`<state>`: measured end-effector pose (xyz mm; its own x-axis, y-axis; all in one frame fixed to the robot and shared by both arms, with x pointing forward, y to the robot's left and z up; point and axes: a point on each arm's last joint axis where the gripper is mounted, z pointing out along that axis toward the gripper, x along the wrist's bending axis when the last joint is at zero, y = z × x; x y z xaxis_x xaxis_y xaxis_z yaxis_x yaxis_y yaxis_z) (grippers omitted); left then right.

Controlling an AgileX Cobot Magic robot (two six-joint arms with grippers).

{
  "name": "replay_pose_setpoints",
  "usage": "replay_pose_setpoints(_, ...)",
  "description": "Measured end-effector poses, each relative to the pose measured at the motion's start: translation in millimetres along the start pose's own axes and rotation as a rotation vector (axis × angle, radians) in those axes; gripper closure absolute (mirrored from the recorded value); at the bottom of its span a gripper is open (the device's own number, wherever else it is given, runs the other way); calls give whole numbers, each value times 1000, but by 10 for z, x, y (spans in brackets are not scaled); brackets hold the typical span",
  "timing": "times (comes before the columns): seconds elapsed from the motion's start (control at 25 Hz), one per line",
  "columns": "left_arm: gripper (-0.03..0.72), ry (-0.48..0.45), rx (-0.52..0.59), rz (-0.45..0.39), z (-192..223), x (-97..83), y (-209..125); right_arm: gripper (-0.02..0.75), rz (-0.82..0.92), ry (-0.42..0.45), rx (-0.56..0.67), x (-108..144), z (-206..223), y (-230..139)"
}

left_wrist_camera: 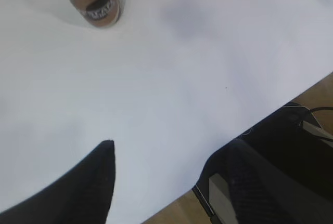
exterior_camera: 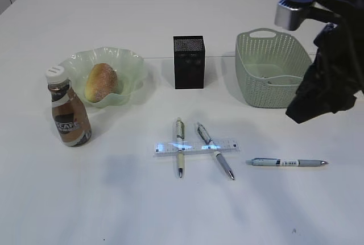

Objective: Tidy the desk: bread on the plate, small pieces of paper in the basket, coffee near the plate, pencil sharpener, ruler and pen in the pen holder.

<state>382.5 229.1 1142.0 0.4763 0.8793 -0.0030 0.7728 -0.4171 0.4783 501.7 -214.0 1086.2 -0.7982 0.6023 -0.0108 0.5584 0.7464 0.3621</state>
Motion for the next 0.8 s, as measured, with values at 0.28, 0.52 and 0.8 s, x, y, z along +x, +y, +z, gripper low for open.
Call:
replay_pose_setpoints(0.28,238,0,80,-67,192,-4,-240,350,-90,28,-19,-122,99,279)
replay_pose_setpoints(0.52,241,16,129,-82,313,9,-332,350,-248,50,18,-50,320,631)
replay_pose_setpoints(0.8,241,85,202,-100,485,68,-479,350,-360,76,102,73,671,813)
